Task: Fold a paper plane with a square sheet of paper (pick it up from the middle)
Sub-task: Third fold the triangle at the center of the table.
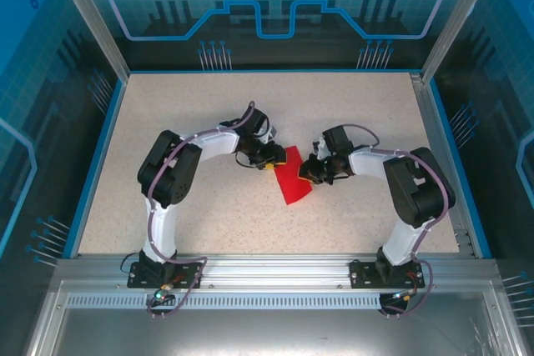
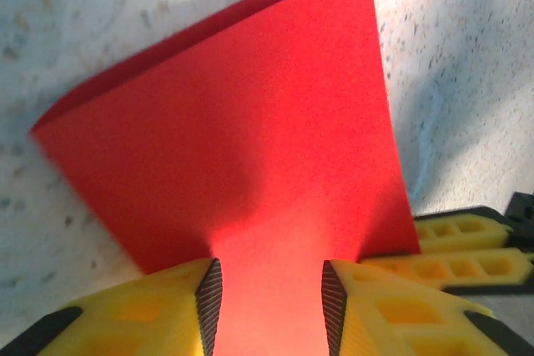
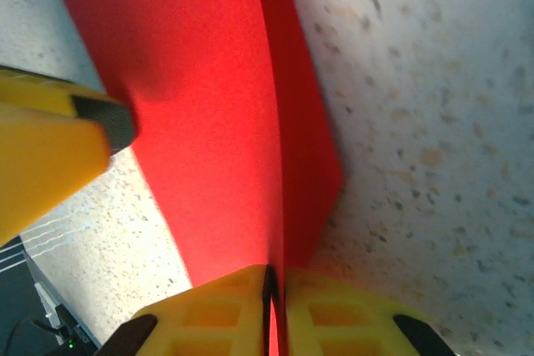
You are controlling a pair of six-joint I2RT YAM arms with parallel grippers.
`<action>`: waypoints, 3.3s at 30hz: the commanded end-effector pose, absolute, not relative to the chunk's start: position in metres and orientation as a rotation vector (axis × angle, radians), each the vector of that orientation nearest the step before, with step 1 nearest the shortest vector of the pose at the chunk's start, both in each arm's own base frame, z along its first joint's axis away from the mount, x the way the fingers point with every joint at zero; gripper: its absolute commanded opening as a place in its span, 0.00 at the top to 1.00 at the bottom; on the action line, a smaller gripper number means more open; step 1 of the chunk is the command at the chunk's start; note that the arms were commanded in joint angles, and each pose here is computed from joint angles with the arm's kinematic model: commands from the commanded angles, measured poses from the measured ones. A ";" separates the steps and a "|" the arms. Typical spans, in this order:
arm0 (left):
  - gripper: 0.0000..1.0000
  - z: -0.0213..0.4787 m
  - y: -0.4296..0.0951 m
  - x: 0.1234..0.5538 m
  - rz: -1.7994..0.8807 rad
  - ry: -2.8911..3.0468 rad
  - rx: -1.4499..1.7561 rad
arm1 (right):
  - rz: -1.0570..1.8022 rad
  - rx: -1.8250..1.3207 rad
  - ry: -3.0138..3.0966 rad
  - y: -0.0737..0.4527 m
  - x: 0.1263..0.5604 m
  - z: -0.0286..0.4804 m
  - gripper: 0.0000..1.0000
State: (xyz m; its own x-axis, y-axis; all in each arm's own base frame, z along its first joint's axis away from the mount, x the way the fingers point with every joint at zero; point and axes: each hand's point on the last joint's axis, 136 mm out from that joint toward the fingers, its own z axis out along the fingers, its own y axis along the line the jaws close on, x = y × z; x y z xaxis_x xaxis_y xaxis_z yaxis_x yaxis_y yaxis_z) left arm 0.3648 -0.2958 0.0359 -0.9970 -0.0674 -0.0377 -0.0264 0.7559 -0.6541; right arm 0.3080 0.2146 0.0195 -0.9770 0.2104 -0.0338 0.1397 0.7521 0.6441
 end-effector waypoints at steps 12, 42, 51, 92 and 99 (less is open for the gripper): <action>0.71 0.052 -0.321 0.338 -1.238 2.874 -0.103 | 1.044 0.655 2.794 0.229 0.289 0.012 0.87; 0.81 0.018 -0.307 0.355 -0.957 2.911 0.163 | 1.153 0.252 2.833 0.226 0.327 0.019 0.90; 0.51 0.075 -0.300 0.343 -0.952 2.676 0.277 | 1.172 0.457 2.756 0.223 0.327 0.029 0.94; 0.92 0.061 -0.358 0.258 -0.134 2.336 0.871 | 1.109 0.422 2.832 0.220 0.326 0.031 0.92; 1.00 0.063 -0.348 0.264 -0.278 2.419 0.799 | 1.094 0.415 2.825 0.215 0.327 0.032 0.88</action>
